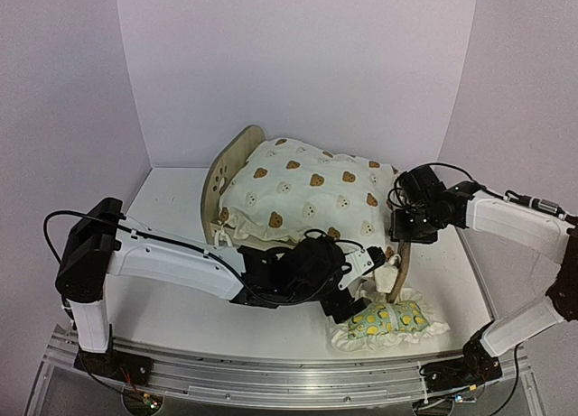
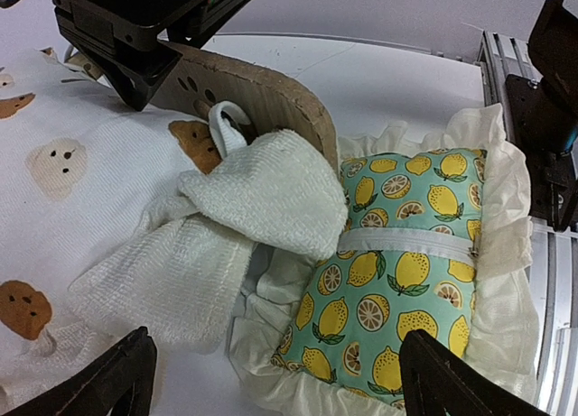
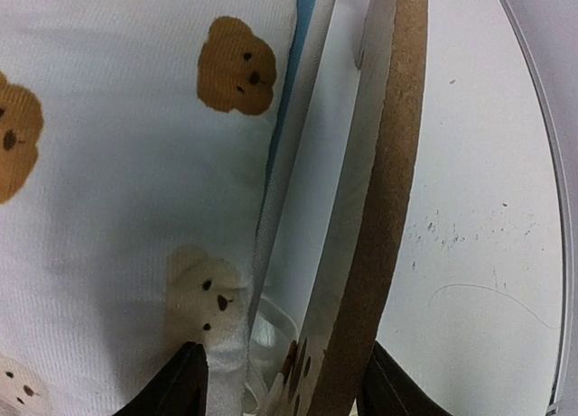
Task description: Set up the pet bed
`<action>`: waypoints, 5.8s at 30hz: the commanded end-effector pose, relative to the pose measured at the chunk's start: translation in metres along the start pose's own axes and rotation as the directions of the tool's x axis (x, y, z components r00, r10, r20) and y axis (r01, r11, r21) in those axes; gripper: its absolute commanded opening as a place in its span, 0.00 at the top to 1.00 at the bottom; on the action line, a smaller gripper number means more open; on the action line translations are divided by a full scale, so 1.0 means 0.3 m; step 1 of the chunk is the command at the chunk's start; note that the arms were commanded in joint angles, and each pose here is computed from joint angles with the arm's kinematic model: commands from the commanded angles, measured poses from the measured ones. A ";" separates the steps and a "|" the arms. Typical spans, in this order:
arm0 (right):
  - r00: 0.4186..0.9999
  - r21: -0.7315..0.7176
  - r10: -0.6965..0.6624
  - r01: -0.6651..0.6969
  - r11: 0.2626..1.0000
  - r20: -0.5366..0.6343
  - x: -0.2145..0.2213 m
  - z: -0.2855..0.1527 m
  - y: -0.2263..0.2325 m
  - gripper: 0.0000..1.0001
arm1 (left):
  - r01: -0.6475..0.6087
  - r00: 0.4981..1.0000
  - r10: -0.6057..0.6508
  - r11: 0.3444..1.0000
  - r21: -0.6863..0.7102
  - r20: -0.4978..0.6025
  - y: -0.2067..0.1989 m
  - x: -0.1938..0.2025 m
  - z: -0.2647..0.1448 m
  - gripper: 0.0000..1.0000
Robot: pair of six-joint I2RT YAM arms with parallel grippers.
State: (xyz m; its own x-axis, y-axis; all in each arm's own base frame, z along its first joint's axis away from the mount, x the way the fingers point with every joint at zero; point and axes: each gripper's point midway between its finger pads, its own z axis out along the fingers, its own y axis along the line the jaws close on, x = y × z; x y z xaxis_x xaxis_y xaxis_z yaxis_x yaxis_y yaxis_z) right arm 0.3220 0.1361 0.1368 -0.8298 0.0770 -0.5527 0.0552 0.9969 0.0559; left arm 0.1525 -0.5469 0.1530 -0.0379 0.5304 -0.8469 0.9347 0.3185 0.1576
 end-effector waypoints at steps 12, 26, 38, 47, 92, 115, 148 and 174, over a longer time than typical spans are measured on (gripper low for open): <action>0.984 -0.076 -0.018 0.032 0.997 0.174 -0.047 -0.212 -0.040 0.37 | 0.052 0.996 -0.054 0.998 0.026 0.068 -0.013 -0.130 0.153 0.08; 0.987 -0.159 -0.013 0.039 0.986 0.160 0.019 -0.303 -0.055 0.34 | 0.082 0.994 -0.072 0.989 -0.122 0.087 0.064 -0.140 0.213 0.95; 0.988 -0.288 -0.056 0.097 0.953 0.147 0.034 -0.353 0.013 0.32 | 0.138 0.974 -0.123 0.988 -0.067 0.189 0.108 -0.322 0.045 1.00; 0.984 -0.407 -0.117 0.162 0.899 0.134 0.054 -0.394 0.084 0.37 | 0.145 0.952 -0.115 0.986 -0.087 0.282 0.188 -0.460 -0.092 1.00; 0.968 -0.305 -0.201 0.238 0.922 0.148 0.055 -0.223 0.079 0.99 | 0.153 0.935 -0.106 0.982 -0.113 0.339 0.270 -0.521 -0.177 1.00; 0.995 -0.688 -0.097 0.068 0.723 -0.003 0.065 -0.506 0.273 1.00 | 0.154 0.942 -0.112 0.982 -0.111 0.317 0.282 -0.484 -0.133 1.00; 0.999 -0.843 0.001 -0.033 0.537 -0.039 -0.025 -0.797 0.340 1.00 | 0.160 0.945 -0.136 0.985 -0.058 0.296 0.250 -0.464 -0.117 1.00; 0.997 -0.388 0.076 -0.061 0.920 0.025 0.166 -0.406 -0.005 0.30 | 0.183 0.959 -0.151 0.976 -0.117 0.240 0.276 -0.365 -0.131 0.02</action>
State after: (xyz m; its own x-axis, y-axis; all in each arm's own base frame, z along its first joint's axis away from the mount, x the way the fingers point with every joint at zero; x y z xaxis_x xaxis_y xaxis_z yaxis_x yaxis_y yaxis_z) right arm 0.2003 0.1675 0.2239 -0.8486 0.0888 -0.5216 -0.2326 0.8228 0.5185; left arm 0.2142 -0.5671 0.2406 -0.1107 0.3391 -0.9342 0.8935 0.4456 0.0559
